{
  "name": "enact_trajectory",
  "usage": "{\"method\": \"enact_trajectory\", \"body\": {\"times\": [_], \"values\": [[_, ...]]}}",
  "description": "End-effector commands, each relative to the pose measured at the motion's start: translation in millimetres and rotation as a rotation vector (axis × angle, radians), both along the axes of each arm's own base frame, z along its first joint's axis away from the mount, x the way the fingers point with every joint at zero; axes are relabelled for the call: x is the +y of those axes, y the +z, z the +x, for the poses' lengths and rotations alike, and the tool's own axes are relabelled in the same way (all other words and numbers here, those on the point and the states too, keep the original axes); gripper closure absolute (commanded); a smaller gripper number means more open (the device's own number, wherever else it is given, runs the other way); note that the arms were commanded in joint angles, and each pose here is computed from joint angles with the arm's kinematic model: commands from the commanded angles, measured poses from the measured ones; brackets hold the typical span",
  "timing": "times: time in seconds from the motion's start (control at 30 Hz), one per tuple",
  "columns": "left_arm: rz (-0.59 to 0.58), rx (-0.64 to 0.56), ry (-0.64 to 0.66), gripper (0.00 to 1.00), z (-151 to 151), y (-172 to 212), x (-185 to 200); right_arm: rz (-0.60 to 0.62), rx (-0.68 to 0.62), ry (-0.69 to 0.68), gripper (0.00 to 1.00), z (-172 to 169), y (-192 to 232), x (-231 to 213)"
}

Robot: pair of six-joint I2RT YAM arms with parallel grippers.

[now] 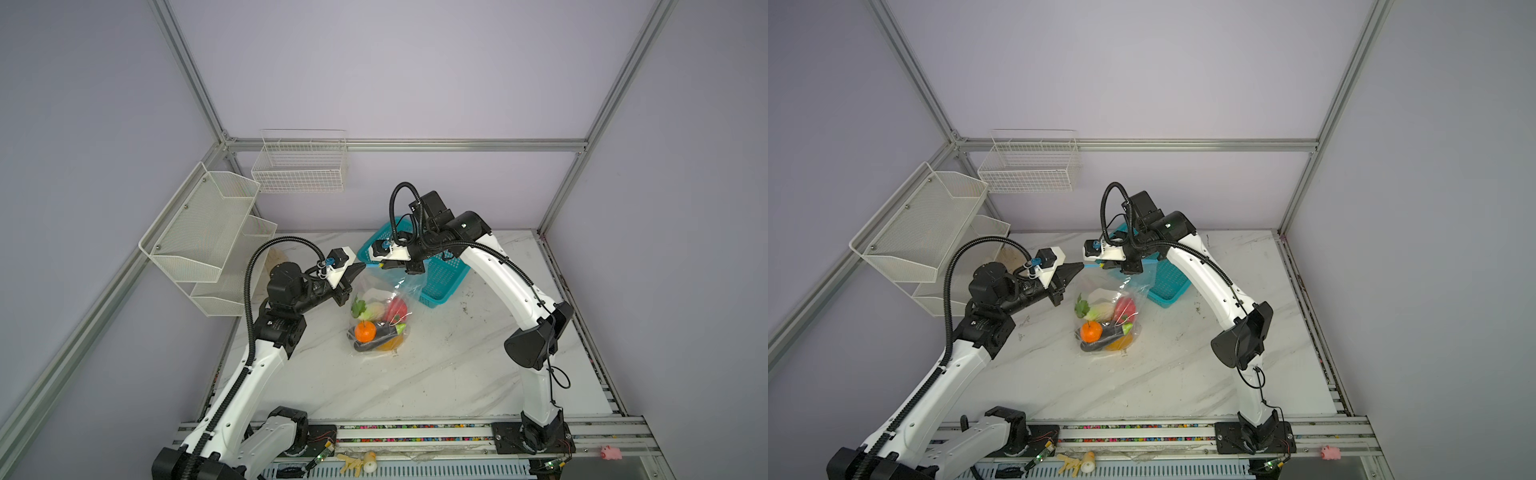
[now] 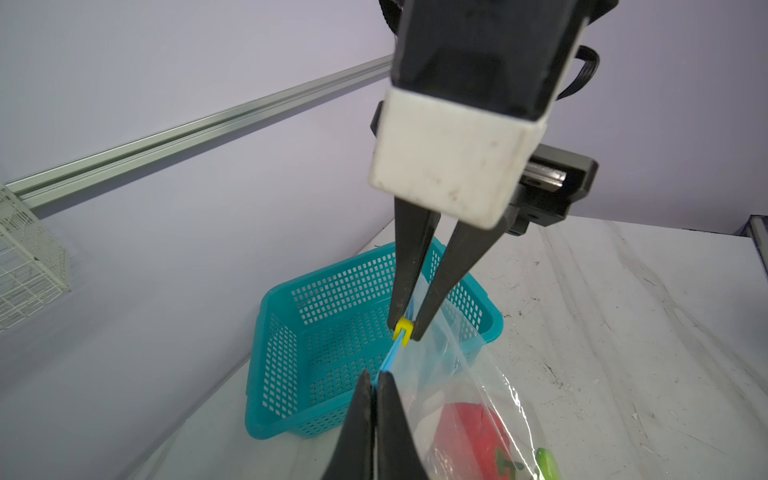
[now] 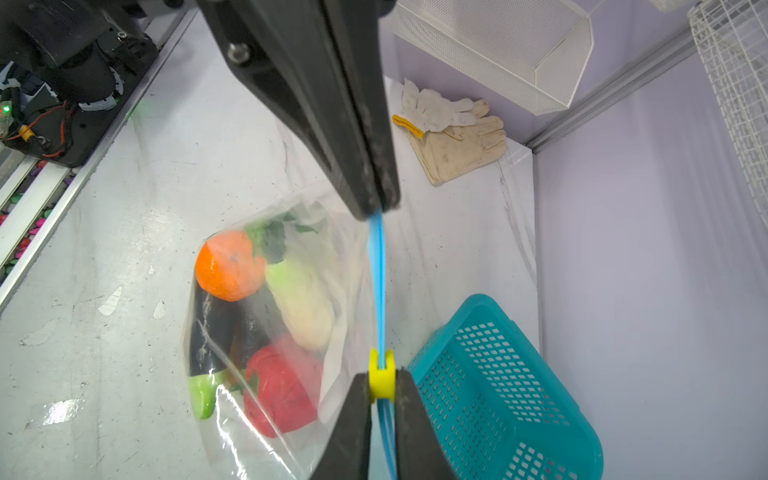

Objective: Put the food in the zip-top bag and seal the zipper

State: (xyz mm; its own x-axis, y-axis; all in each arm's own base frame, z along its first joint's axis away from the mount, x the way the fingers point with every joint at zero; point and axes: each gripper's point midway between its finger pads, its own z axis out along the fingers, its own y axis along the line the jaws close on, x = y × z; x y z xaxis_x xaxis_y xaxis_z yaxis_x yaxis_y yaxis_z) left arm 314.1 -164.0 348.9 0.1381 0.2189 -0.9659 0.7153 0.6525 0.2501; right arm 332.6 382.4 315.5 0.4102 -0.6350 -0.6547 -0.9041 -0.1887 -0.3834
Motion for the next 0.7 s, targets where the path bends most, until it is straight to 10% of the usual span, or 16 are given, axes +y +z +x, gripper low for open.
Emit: {"method": "enact_trajectory", "body": {"times": [0.0, 0.37, 0.67], "values": [[0.010, -0.101, 0.063, 1.00, -2, 20, 11, -0.054, 0.038, -0.068, 0.85, 9, -10, -23], [0.041, -0.107, 0.150, 1.00, -2, 21, 26, -0.086, 0.048, -0.133, 0.84, 26, -21, -47], [0.010, -0.113, 0.067, 1.00, -8, 25, 14, 0.111, 0.003, 0.095, 0.39, -13, 28, -27]]}}
